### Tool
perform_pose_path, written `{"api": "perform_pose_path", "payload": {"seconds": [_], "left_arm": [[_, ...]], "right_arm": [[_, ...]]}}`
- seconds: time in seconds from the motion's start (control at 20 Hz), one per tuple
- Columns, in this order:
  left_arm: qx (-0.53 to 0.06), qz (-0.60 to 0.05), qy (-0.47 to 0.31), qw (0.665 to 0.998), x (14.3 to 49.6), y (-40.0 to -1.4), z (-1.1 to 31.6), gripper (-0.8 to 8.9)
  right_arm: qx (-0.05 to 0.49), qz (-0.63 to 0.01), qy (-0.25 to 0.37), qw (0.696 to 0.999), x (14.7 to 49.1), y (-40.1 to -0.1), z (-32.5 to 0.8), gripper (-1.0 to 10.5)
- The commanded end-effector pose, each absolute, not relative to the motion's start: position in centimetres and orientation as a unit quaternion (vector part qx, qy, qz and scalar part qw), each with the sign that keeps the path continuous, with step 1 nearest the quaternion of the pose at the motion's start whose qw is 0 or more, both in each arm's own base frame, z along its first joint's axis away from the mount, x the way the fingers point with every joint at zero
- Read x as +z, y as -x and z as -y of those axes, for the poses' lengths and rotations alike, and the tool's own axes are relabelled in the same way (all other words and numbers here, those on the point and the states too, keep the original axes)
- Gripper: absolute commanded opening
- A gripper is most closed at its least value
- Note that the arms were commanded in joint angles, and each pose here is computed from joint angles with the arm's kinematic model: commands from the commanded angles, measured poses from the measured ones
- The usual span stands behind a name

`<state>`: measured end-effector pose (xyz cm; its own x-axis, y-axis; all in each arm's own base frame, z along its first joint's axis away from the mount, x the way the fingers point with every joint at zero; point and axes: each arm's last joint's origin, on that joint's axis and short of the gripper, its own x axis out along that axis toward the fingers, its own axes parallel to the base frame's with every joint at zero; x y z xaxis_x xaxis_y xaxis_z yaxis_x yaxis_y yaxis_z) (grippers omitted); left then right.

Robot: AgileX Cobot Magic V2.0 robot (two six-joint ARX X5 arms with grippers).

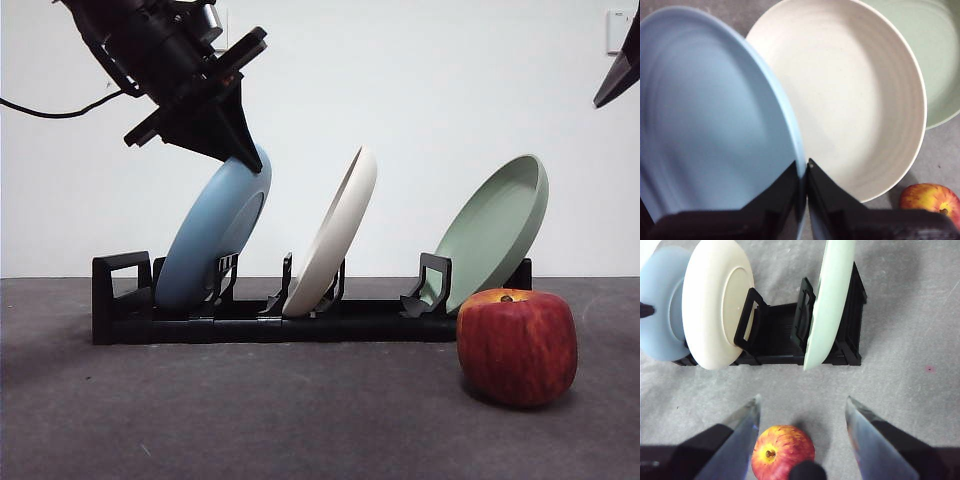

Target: Take the blue plate from the plate rack,put the plate on the table,take the apple from the table,put the apple in the plate

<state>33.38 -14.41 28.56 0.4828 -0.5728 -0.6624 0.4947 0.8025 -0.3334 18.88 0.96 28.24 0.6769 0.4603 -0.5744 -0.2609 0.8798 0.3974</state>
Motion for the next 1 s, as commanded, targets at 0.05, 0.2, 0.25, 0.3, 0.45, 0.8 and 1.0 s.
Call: {"api": "perform_pose_path", "payload": {"seconds": [0.05,0.2,0.25,0.3,0.45,0.8,1.0], "left_arm": [[-0.319,-0.4,0.043,0.858,28.6,-33.4,14.4,-0.09],[-0.323,-0.38,0.041,0.866,30.2,-32.9,14.4,-0.09],[-0.327,-0.37,0.04,0.869,31.2,-32.6,14.4,-0.09],[-0.331,-0.36,0.039,0.871,32.2,-32.2,14.5,-0.09],[-0.348,-0.319,0.036,0.881,36.4,-30.2,14.4,-0.09],[-0.401,-0.281,-0.052,0.87,43.2,-20.3,13.5,-0.09],[-0.37,-0.271,-0.123,0.88,44.3,-15.0,13.8,-0.09]], "right_arm": [[0.201,-0.345,-0.139,0.906,28.4,-18.9,-0.9,2.8],[0.201,-0.345,-0.139,0.906,28.4,-18.9,-0.9,2.8],[0.201,-0.345,-0.139,0.906,28.4,-18.9,-0.9,2.8],[0.201,-0.346,-0.139,0.906,28.4,-18.9,-0.9,2.8],[0.2,-0.35,-0.14,0.904,28.3,-18.9,-0.9,2.8],[0.199,-0.354,-0.141,0.903,28.3,-18.8,-0.9,2.8],[0.199,-0.354,-0.141,0.903,28.3,-18.8,-0.9,2.8]]}}
